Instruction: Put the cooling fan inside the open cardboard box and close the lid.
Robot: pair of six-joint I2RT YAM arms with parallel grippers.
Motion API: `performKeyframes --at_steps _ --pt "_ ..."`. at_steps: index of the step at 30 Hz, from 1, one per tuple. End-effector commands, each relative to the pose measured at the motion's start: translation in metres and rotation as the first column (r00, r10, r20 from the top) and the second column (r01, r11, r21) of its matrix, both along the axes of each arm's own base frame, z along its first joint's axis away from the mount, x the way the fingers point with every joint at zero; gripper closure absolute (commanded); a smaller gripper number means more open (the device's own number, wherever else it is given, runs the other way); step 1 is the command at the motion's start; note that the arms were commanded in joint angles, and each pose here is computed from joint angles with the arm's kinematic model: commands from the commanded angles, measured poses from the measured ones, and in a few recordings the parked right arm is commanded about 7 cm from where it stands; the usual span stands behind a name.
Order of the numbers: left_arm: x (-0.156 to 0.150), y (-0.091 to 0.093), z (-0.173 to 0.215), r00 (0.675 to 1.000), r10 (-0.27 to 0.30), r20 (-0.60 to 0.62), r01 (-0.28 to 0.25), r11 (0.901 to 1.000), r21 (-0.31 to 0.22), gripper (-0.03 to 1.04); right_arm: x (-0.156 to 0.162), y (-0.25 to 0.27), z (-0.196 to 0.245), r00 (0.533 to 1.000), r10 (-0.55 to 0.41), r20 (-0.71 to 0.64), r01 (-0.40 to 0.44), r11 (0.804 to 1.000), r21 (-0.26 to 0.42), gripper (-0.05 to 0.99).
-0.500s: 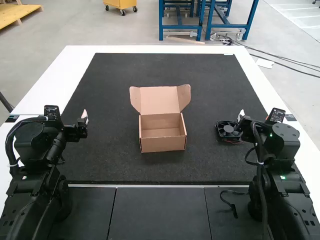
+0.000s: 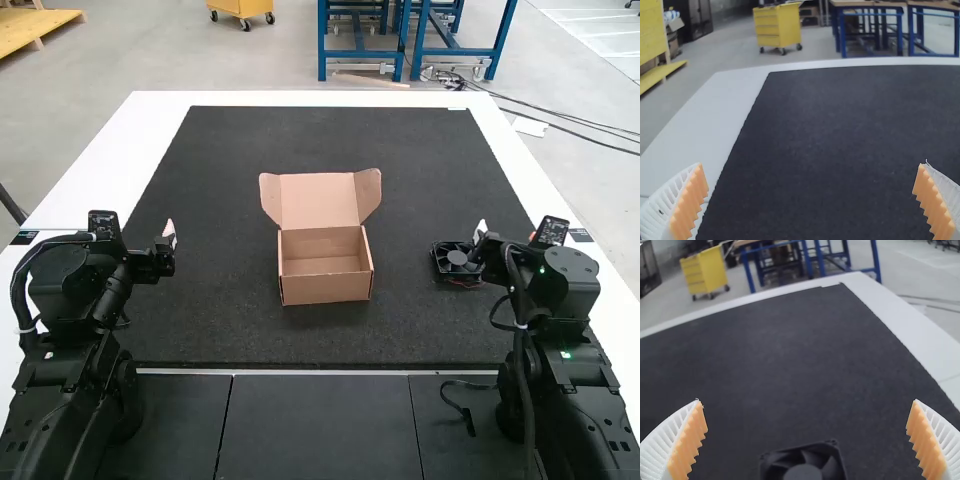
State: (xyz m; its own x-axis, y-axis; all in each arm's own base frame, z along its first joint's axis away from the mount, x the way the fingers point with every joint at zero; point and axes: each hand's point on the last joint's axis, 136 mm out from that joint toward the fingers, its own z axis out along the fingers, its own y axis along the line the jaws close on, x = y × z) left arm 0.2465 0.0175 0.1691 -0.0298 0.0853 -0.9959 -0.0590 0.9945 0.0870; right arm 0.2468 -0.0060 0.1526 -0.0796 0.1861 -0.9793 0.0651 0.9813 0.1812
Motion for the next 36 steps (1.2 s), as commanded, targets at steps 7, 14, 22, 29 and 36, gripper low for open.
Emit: performKeyframes --at_steps 7,14,22,29,36 --pt "-0.001 0.0 0.002 1.0 -0.001 0.016 0.002 1.0 -0.006 0.04 0.0 0.004 -0.068 0.992 0.018 -0.124 -0.018 1.0 -0.001 0.02" --pt "0.0 0.0 0.002 1.0 -0.003 0.014 0.003 1.0 -0.006 0.04 0.0 0.004 -0.069 0.992 0.018 -0.126 -0.018 1.0 -0.001 0.02" --pt "-0.001 0.0 0.003 1.0 -0.003 0.018 0.003 0.9999 -0.011 0.04 0.0 0.003 -0.069 0.992 0.017 -0.126 -0.017 1.0 -0.002 0.02" --pt "0.0 0.0 0.004 1.0 -0.003 0.024 0.003 0.9999 -0.016 0.04 0.002 0.003 -0.063 0.995 0.016 -0.102 -0.014 1.0 0.012 0.02" --pt "-0.003 0.002 0.037 0.987 0.012 0.158 -0.007 0.9995 -0.03 0.04 0.006 -0.002 -0.016 0.997 -0.012 0.08 0.011 1.0 0.016 0.02"
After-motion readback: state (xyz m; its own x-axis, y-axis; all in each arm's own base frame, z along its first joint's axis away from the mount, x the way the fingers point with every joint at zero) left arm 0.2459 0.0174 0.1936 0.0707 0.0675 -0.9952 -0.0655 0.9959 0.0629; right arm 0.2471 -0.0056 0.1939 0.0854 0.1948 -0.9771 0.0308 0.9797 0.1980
